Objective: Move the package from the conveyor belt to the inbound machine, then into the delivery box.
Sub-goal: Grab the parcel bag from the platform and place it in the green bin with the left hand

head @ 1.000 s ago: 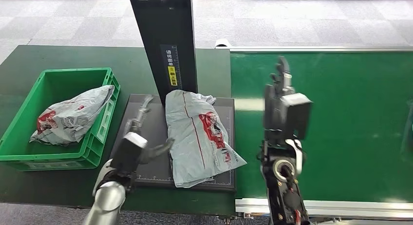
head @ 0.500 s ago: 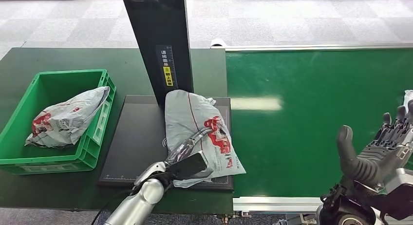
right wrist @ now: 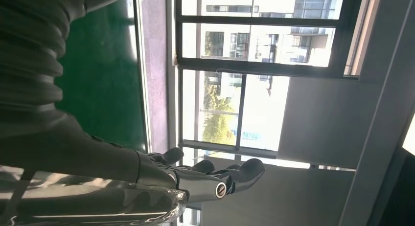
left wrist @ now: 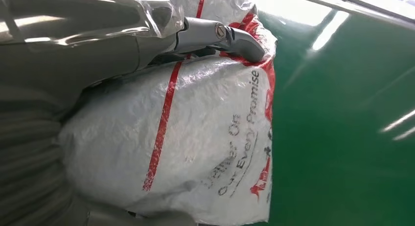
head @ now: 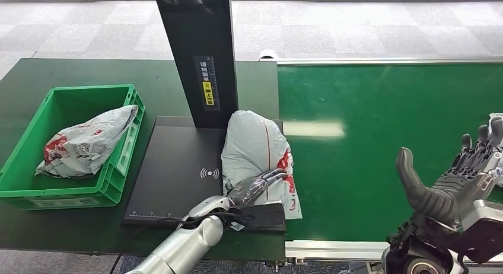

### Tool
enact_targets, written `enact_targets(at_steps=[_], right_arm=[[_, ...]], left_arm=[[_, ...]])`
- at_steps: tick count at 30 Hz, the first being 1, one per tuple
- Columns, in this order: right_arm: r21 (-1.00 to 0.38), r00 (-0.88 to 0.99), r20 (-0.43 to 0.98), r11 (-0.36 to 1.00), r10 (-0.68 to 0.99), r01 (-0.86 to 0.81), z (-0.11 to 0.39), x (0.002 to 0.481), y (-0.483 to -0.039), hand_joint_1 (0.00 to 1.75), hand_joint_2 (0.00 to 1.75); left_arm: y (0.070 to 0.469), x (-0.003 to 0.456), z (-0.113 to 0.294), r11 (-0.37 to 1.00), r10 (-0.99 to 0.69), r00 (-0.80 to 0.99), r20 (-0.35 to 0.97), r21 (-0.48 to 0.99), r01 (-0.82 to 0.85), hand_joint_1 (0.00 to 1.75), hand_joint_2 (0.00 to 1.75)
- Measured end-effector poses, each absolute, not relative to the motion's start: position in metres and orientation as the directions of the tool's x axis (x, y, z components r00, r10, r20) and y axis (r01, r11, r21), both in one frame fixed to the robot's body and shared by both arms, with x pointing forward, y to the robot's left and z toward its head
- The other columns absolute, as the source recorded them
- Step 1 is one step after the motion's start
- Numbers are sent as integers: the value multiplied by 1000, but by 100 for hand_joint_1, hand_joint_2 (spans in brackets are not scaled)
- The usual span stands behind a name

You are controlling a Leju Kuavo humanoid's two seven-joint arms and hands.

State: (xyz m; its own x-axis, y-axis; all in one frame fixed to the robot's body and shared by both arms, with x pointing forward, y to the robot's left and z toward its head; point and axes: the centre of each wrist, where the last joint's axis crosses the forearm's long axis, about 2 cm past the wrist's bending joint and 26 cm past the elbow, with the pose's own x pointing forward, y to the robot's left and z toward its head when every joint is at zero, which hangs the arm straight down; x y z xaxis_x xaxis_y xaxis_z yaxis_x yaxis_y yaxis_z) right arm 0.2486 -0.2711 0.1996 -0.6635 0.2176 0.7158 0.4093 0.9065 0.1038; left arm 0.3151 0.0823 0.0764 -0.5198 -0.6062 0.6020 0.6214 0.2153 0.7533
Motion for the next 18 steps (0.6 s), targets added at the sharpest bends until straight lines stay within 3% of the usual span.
enact_targets(at_steps=[5, 9, 13, 18], right_arm=[[99, -661, 717, 907, 220, 410, 196, 242, -271, 0, 175], [99, -665, 717, 913, 209, 395, 195, 242, -270, 0, 175], [99, -668, 716, 917, 203, 385, 195, 242, -270, 0, 175], [104, -668, 718, 919, 195, 381, 194, 241, -271, 0, 175]], left_arm=[[74, 315, 78, 85, -718, -569, 402, 861, 501, 174, 175], [73, 318, 80, 39, -745, -580, 329, 890, 454, 175, 175], [74, 319, 80, 78, -734, -586, 343, 900, 429, 175, 175], [81, 317, 81, 263, -686, -566, 457, 881, 392, 174, 175]])
